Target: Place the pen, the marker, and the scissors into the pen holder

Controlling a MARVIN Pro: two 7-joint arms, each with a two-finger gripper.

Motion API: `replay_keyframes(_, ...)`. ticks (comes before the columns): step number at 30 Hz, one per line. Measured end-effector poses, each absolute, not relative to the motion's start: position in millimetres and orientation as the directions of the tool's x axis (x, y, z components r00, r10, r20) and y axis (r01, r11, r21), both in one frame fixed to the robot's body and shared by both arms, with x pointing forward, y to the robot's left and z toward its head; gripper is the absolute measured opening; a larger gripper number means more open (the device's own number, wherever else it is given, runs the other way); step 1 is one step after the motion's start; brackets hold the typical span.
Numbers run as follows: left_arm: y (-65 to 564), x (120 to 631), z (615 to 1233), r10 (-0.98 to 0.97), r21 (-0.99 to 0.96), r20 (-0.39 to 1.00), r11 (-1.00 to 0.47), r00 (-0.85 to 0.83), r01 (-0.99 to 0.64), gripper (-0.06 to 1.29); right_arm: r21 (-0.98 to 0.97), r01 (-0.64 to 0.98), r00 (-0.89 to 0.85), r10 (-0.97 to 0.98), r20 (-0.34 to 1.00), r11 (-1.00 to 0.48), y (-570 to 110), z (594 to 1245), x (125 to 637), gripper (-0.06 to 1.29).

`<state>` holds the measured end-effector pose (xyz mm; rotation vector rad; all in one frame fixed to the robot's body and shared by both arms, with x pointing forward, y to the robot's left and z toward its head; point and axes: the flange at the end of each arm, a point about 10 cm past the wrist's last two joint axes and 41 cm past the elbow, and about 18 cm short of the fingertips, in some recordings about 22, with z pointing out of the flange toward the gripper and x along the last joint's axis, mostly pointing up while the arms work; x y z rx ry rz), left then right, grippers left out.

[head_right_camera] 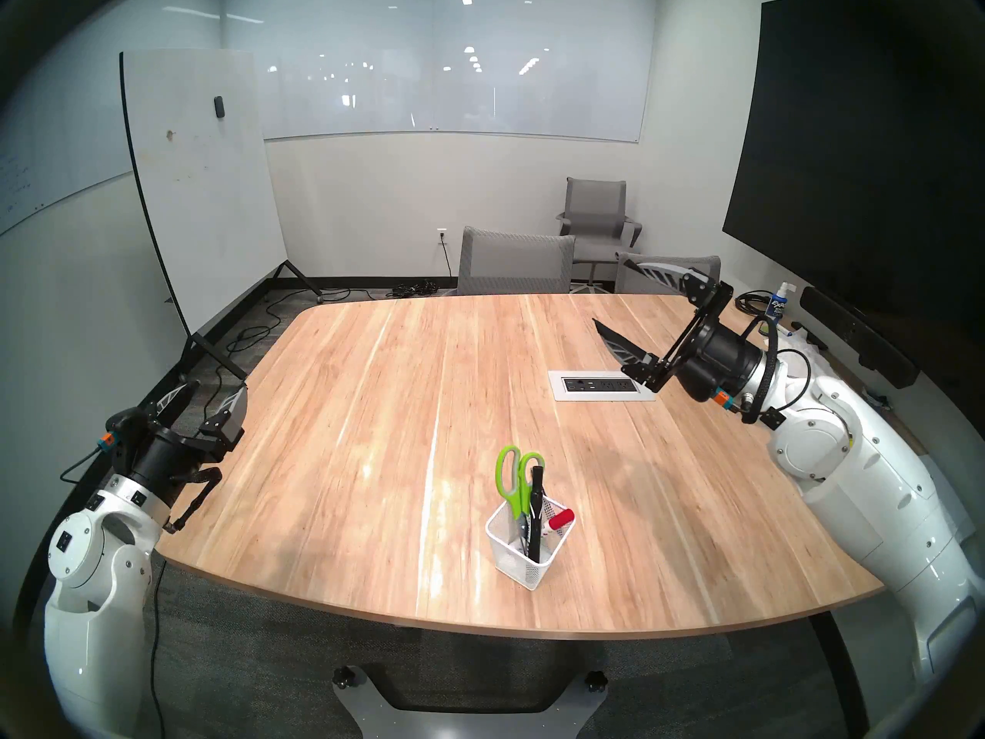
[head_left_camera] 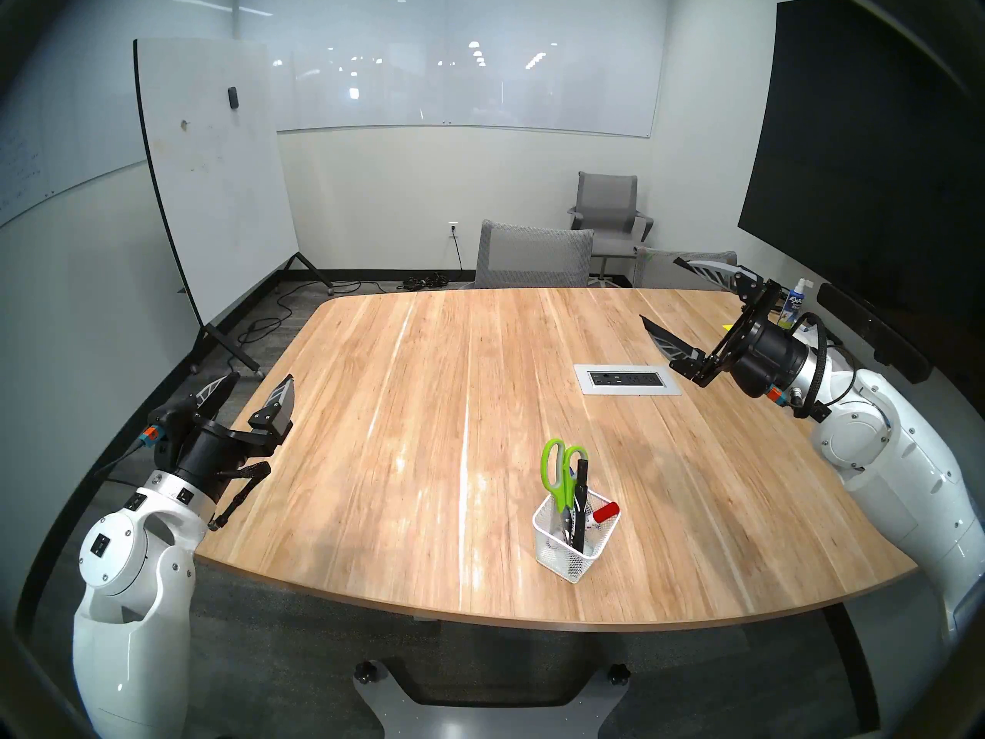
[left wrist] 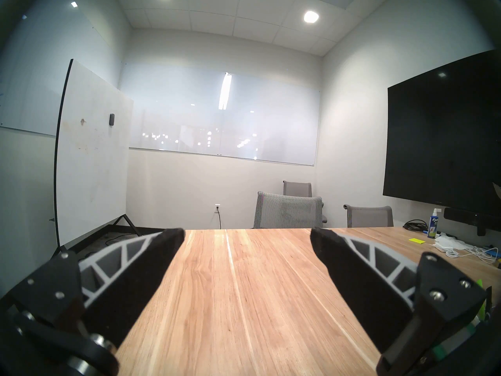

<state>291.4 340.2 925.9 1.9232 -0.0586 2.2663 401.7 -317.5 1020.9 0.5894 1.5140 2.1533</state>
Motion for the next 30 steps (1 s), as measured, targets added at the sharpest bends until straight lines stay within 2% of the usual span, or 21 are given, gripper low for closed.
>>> replay_keyframes(18,340,292,926,0.101,0.077,0.983,-0.985,-0.156,-0.154,1.26,0.768,0.104,-0.717,0.488,0.498,-0.631,-328,1028,394,1.23)
replay_keyframes(30,340,292,925,0.101,0.077,0.982,-0.985,-0.157,-0.154,1.26,0.582,0.293,-0.504,0.395,0.768,-0.758,-333,1021,390,1.23)
